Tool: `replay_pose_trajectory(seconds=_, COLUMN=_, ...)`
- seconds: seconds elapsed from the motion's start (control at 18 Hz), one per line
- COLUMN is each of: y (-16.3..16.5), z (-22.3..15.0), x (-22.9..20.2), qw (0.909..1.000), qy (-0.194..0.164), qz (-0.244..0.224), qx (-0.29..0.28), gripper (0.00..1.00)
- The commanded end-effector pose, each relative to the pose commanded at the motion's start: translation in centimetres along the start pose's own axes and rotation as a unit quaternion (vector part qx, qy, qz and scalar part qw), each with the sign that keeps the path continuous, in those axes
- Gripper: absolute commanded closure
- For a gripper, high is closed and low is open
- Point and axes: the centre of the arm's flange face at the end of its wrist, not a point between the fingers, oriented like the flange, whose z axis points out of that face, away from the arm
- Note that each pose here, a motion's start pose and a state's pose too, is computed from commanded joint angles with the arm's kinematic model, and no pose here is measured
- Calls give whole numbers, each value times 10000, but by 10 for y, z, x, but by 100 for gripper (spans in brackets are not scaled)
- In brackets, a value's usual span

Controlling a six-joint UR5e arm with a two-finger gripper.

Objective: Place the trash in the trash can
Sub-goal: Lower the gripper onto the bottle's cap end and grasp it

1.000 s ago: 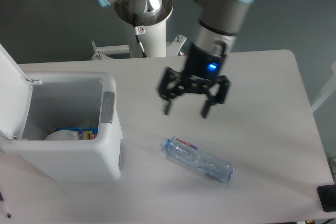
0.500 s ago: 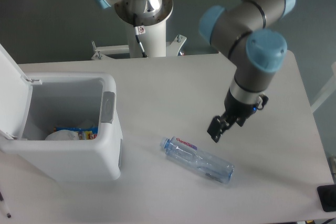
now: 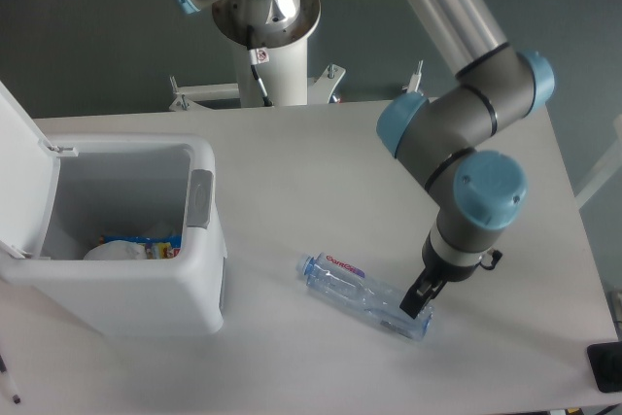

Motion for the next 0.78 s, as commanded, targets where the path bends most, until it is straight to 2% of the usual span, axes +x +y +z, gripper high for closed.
replay_pose_trajectory(seconds=0.28, y=-8, z=23, x=14, qw=10000, qy=-48, qz=-10, qx=-62, gripper=0)
replay_pose_trajectory(seconds=0.78, y=-9, z=61, x=26, qw=9992, qy=-352, qz=72, qx=-187, gripper=0)
